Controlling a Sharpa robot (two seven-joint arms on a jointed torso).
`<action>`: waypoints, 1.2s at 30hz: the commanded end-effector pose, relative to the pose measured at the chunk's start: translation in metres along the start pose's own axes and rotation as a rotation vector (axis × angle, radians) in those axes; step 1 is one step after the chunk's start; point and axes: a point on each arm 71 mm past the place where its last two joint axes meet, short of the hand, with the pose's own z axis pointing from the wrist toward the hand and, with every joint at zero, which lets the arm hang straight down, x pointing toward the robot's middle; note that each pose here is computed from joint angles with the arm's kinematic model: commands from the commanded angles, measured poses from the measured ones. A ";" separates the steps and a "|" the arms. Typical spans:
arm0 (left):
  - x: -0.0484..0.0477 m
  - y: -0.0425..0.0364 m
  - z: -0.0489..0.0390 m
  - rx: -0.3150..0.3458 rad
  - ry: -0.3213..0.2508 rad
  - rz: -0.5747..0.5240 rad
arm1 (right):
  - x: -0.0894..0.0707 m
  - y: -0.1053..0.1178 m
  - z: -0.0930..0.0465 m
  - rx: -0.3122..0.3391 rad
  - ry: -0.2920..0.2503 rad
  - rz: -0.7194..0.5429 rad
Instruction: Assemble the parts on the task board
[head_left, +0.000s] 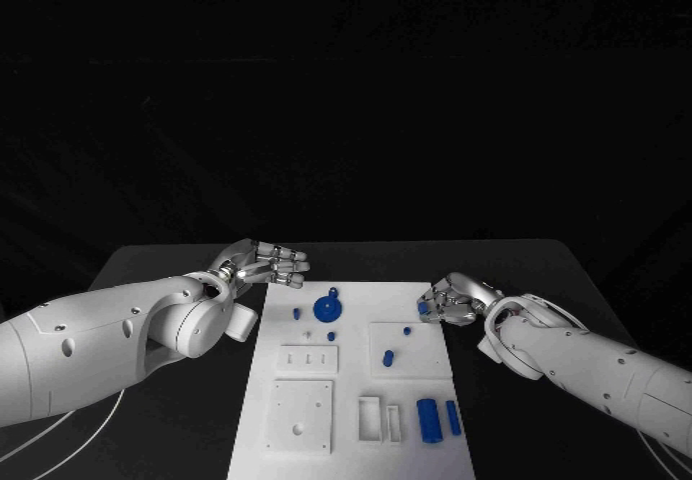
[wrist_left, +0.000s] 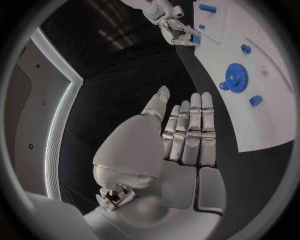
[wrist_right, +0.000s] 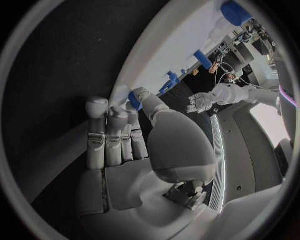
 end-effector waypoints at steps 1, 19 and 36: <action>0.0025 -0.0011 0.0002 0.005 0.019 0.000 | 0.005 0.000 -0.001 -0.003 0.019 -0.001; 0.0048 0.0001 0.0005 -0.015 0.043 0.032 | 0.002 0.014 0.002 0.028 -0.058 0.006; 0.0170 -0.0104 0.0104 -0.149 0.124 0.163 | -0.012 0.072 0.017 0.028 -0.005 -0.029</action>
